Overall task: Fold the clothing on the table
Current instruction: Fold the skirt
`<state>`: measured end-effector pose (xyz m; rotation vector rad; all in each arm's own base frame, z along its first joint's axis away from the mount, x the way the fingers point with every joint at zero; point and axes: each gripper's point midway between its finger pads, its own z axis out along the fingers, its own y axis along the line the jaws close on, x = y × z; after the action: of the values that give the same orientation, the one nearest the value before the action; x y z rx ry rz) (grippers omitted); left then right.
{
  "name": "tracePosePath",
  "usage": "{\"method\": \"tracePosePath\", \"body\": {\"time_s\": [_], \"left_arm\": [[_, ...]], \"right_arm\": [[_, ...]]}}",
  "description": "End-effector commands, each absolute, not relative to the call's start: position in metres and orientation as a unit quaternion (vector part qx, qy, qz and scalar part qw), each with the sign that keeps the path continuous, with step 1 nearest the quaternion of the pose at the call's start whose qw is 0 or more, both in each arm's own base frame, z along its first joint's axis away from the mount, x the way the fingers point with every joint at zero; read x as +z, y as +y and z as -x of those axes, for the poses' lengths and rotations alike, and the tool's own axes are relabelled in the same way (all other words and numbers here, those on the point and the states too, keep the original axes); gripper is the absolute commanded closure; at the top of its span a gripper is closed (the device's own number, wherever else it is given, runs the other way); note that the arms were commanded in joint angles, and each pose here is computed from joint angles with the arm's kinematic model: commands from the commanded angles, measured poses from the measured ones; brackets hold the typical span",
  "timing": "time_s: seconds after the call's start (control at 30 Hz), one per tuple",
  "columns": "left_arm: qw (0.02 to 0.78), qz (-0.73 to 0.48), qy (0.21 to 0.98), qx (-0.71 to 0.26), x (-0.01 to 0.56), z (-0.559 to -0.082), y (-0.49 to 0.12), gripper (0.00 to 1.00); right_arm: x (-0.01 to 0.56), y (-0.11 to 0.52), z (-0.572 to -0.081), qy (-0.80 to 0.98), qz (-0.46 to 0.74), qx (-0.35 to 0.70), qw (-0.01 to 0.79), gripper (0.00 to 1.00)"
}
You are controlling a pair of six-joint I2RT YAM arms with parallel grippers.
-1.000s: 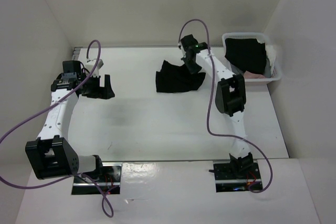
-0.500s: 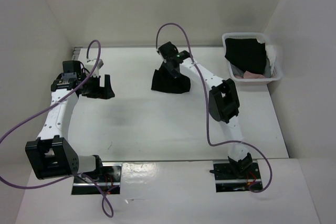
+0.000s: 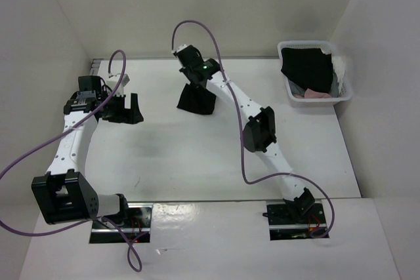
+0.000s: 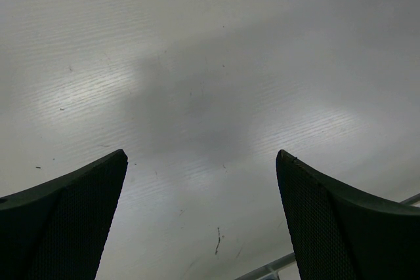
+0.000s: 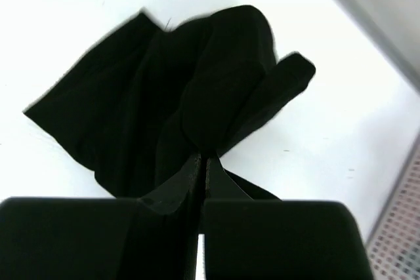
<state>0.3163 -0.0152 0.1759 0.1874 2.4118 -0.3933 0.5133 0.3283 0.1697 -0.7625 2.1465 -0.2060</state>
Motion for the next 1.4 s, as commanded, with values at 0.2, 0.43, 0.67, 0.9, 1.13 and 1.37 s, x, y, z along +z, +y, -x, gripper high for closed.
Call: {"method": "tracePosePath", "body": {"time_s": [0.2, 0.43, 0.67, 0.9, 1.13, 1.37], "left_arm": [[0.348, -0.079, 0.921, -0.156, 0.181, -0.314, -0.019, 0.0], [0.349, -0.08, 0.92, -0.161, 0.181, -0.314, -0.02, 0.0], [0.349, -0.08, 0.92, -0.161, 0.181, -0.314, -0.02, 0.0], [0.348, -0.079, 0.921, -0.156, 0.181, -0.314, -0.019, 0.0], [0.355, -0.074, 0.92, -0.147, 0.185, -0.313, -0.016, 0.0], [0.366, -0.071, 0.917, -0.142, 0.189, -0.316, -0.015, 0.0]], "right_arm": [[0.055, 0.349, -0.489, 0.882, 0.344, -0.088, 0.309, 1.0], [0.055, 0.382, -0.467, 0.871, 0.372, -0.068, 0.313, 1.0], [0.08, 0.423, -0.43, 0.854, 0.403, -0.032, 0.326, 0.8], [0.158, 0.451, -0.389, 0.829, 0.412, 0.0, 0.377, 0.28], [0.256, 0.422, -0.379, 0.811, 0.364, -0.016, 0.457, 0.02], [0.332, 0.312, -0.419, 0.818, 0.253, -0.042, 0.514, 0.02]]}}
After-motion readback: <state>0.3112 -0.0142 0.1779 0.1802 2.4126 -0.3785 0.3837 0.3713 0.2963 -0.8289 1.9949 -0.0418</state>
